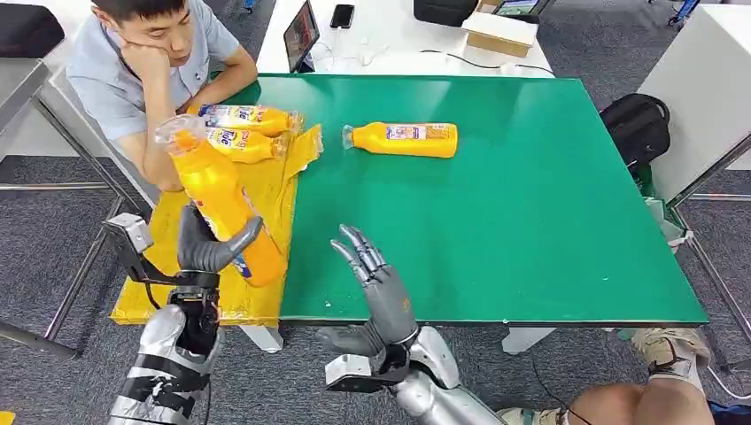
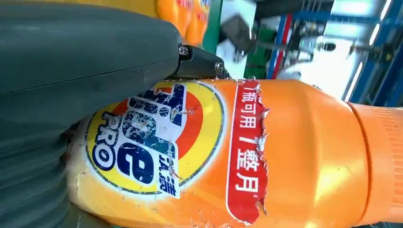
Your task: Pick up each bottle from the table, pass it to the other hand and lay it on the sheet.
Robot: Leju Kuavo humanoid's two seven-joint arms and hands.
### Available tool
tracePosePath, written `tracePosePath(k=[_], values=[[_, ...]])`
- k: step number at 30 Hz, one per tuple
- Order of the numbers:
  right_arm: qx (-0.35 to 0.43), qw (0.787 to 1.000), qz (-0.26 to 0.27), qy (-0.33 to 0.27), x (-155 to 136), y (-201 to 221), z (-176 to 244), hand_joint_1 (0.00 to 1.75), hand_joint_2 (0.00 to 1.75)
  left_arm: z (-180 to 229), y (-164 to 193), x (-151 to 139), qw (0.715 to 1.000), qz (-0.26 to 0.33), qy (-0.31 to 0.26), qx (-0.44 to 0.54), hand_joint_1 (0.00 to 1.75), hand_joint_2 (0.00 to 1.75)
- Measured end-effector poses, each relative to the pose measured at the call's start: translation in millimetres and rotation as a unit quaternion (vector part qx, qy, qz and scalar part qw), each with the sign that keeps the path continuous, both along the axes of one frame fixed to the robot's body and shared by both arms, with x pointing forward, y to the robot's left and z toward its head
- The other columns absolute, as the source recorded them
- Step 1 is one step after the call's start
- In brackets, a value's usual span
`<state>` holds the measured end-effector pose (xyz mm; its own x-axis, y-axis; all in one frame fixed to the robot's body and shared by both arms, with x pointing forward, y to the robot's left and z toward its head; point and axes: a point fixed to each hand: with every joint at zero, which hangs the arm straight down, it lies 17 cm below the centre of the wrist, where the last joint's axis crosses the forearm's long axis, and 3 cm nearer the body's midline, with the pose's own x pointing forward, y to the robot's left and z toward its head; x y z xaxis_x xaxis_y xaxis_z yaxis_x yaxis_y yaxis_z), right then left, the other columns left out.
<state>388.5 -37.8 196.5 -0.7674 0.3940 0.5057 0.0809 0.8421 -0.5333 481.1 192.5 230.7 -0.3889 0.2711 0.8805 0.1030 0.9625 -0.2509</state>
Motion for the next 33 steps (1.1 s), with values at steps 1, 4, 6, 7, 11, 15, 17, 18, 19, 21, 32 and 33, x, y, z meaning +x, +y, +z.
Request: tracePosePath(k=[1, 4, 6, 7, 11, 15, 17, 18, 19, 21, 32, 33], values=[[0.001, 1.000, -0.006, -0.001, 1.1, -4.1, 0.5, 0.00, 0.00, 0.1, 3.0, 1.6, 1.000, 0.006, 0.000, 0.005, 1.75, 1.75], [-0.002, 1.000, -0.024, -0.009, 2.1, -16.0, 2.1, 0.00, 0.00, 3.0, 23.5, 4.9, 0.994, 0.083, -0.017, 0.075, 1.75, 1.75], [-0.001, 0.999, -0.042, -0.009, 3.4, -28.2, 1.3, 0.00, 0.00, 13.1, 42.7, 1.8, 0.965, 0.182, -0.052, 0.184, 1.75, 1.75], [0.001, 0.999, -0.050, -0.007, 3.9, -34.4, -0.1, 0.00, 0.00, 17.5, 48.7, 0.5, 0.944, 0.218, -0.065, 0.238, 1.75, 1.75], [0.025, 0.997, -0.078, 0.010, 6.9, -57.0, -4.8, 0.00, 0.00, -5.4, 30.5, 15.0, 0.846, 0.232, -0.075, 0.474, 1.75, 1.75], [0.049, 0.995, -0.077, 0.025, 7.5, -62.4, -6.1, 0.00, 0.00, -79.0, 0.7, 36.5, 0.787, 0.129, -0.027, 0.603, 1.75, 1.75], [0.057, 0.996, -0.067, 0.029, 6.3, -58.0, -5.4, 0.00, 0.00, -110.2, -7.3, 47.6, 0.759, 0.079, -0.002, 0.646, 1.75, 1.75], [0.059, 0.996, -0.060, 0.031, 4.5, -53.2, -4.8, 0.00, 0.00, -126.7, -9.0, 50.8, 0.745, 0.054, 0.010, 0.665, 1.75, 1.75], [0.060, 0.996, -0.053, 0.030, 3.1, -49.4, -4.0, 0.00, 0.00, -137.1, -8.8, 53.4, 0.735, 0.040, 0.020, 0.677, 1.75, 1.75], [0.060, 0.997, -0.042, 0.032, -0.2, -43.1, -4.6, 0.00, 0.00, -155.3, -7.5, 56.6, 0.719, 0.012, 0.038, 0.693, 1.01, 1.75], [0.067, 0.997, 0.001, 0.039, -7.5, -21.8, -1.2, 0.00, 0.00, -172.4, -5.6, 68.9, 0.739, -0.060, 0.084, 0.666, 0.00, 1.75], [0.071, 0.997, 0.003, 0.043, -7.5, -21.3, -1.6, 0.00, 0.00, -172.6, -8.6, 67.0, 0.753, -0.074, 0.086, 0.648, 0.00, 1.75]])
